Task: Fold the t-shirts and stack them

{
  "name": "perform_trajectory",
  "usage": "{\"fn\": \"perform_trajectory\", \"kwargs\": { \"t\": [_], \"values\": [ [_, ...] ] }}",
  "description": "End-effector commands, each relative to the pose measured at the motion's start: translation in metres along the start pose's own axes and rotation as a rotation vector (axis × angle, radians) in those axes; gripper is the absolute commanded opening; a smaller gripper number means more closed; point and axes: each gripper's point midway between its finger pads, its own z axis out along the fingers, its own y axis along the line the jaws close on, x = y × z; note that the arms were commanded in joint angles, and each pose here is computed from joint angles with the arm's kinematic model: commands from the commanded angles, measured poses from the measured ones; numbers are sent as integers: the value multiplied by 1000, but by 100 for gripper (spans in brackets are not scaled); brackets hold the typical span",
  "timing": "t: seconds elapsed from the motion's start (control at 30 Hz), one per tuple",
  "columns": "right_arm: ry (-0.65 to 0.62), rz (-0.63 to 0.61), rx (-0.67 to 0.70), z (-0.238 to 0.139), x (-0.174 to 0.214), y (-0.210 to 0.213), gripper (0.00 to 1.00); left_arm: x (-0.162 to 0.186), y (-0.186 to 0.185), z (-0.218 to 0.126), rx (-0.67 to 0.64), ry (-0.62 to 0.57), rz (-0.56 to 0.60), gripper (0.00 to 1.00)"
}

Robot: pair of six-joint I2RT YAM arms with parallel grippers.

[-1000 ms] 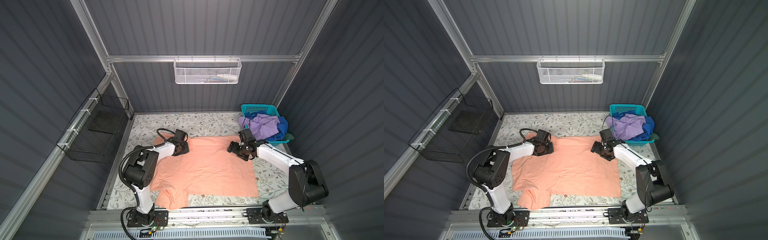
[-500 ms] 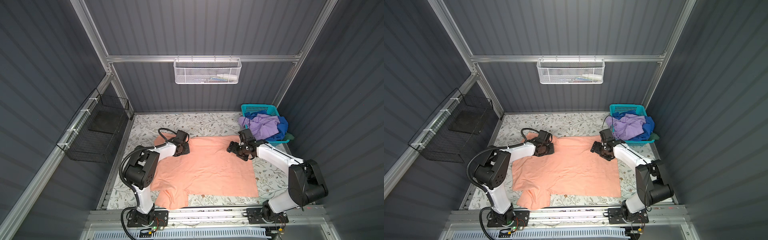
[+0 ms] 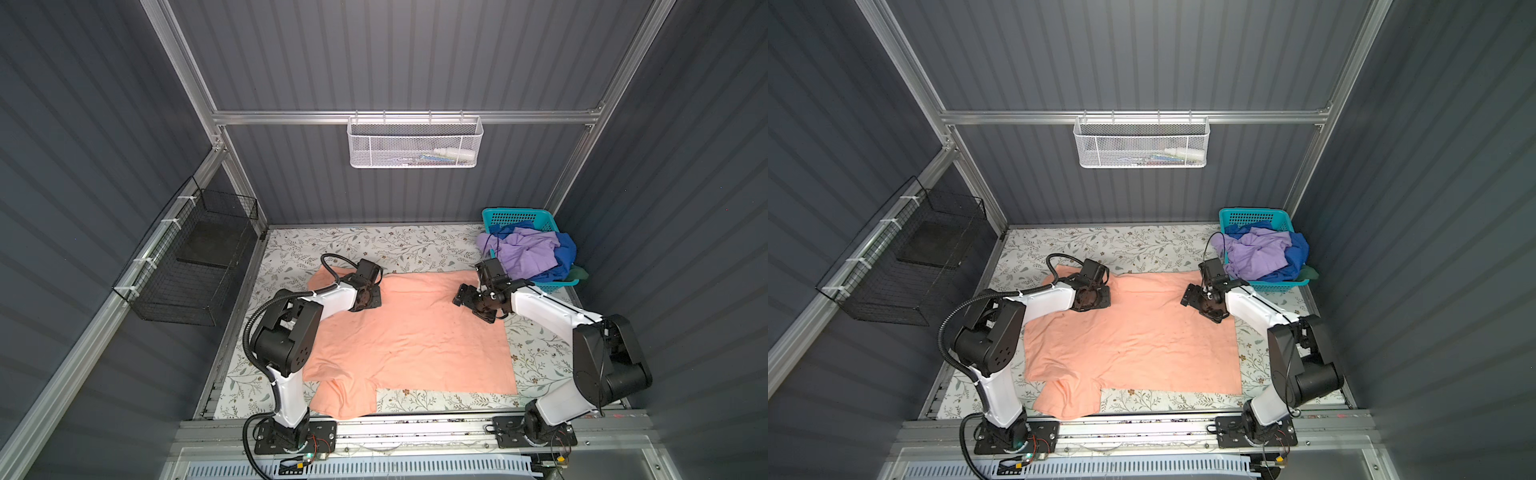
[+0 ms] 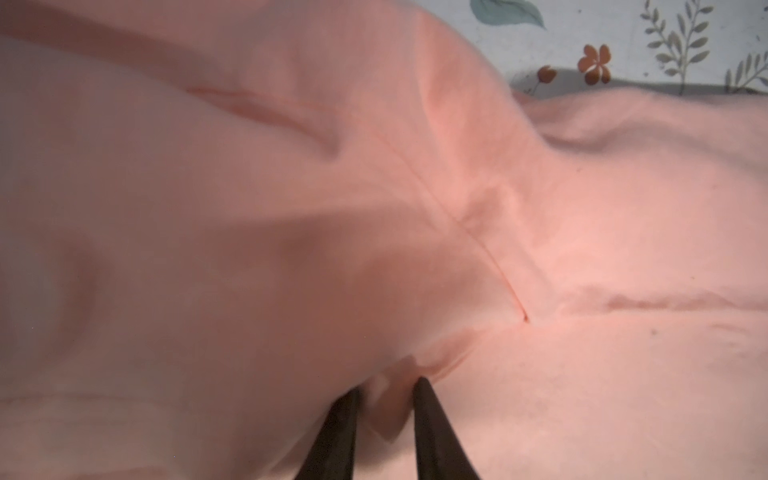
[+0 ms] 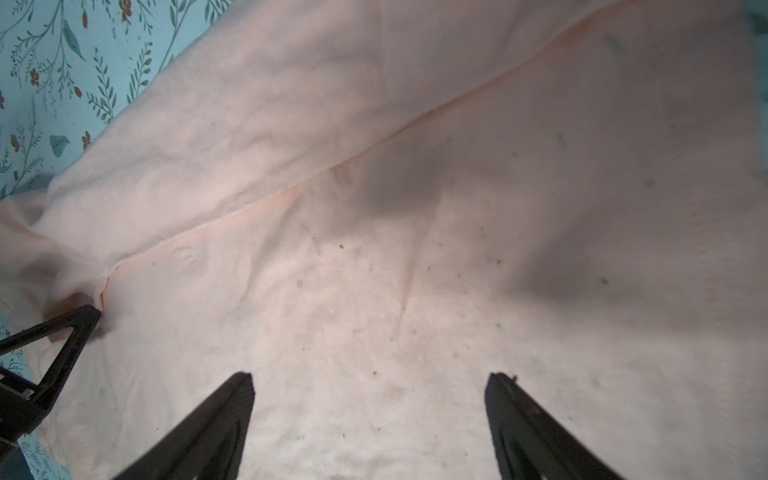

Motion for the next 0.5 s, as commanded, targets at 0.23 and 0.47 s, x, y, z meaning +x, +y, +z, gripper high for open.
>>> {"fn": "perform_trajectory", "kwargs": {
  "t": [0.23, 0.47],
  "values": [
    [-4, -1, -6, -1, -8, 4, 89, 33, 11, 18, -64, 133, 29, 11],
    [-4, -3, -6, -1, -9, 6, 89, 23, 9, 3, -54, 100, 22, 14]
  ]
}}
